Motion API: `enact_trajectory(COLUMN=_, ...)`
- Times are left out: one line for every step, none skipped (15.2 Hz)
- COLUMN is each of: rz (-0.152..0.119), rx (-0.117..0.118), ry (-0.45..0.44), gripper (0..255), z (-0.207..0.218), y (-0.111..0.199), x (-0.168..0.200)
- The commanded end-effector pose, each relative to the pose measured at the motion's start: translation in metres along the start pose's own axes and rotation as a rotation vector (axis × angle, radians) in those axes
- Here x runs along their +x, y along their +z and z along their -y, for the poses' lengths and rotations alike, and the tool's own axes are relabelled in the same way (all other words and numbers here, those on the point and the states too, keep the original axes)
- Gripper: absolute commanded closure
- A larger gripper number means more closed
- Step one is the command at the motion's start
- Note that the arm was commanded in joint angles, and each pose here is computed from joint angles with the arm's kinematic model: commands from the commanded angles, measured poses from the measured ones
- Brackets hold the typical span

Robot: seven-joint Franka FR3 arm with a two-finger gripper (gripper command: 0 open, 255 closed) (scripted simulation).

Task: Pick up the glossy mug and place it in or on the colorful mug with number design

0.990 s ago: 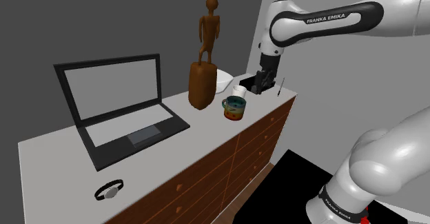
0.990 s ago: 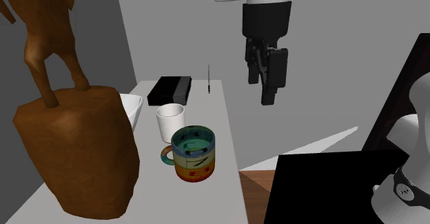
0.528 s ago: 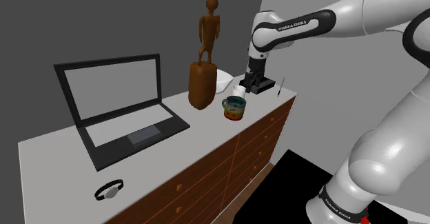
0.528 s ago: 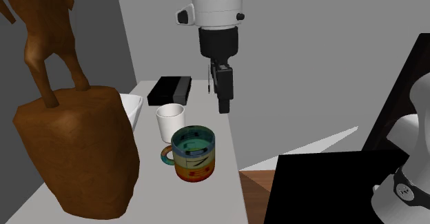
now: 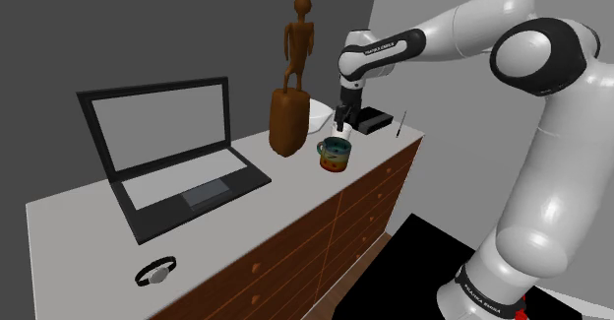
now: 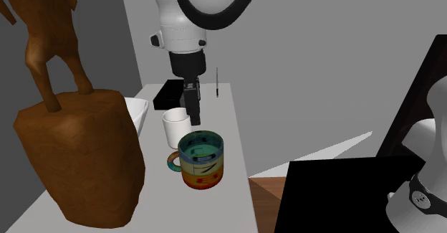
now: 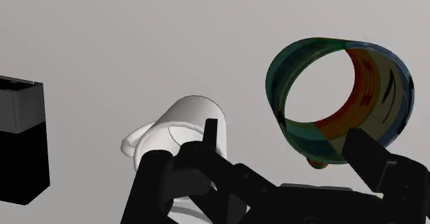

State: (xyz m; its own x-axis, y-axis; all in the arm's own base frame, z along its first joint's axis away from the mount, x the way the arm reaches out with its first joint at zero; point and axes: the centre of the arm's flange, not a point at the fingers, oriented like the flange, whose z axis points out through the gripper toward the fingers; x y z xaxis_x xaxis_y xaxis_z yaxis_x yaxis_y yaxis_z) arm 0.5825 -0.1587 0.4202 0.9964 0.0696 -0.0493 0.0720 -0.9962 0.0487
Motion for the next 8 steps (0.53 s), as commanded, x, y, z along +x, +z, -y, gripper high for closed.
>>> enact_trajectory(rz=-0.003, rx=0.0, ry=-0.007, gripper=0, z=-0.012, y=0.011, x=0.021)
enact_trajectory(rz=-0.004, rx=0.0, ry=-0.01, gripper=0, z=-0.018, y=0.016, x=0.032)
enact_trajectory(rz=-0.005, rx=0.0, ry=-0.013, gripper=0, z=-0.024, y=0.021, x=0.042)
enact_trajectory(rz=-0.006, rx=0.0, ry=-0.016, gripper=0, z=-0.03, y=0.027, x=0.053)
enact_trajectory(rz=-0.007, rx=0.0, ry=-0.019, gripper=0, z=-0.036, y=0.031, x=0.062)
enact_trajectory(rz=-0.007, rx=0.0, ry=-0.019, gripper=0, z=-0.036, y=0.037, x=0.062)
enact_trajectory(rz=-0.007, rx=0.0, ry=-0.019, gripper=0, z=-0.036, y=0.042, x=0.062)
enact_trajectory(rz=-0.007, rx=0.0, ry=-0.019, gripper=0, z=-0.036, y=0.047, x=0.063)
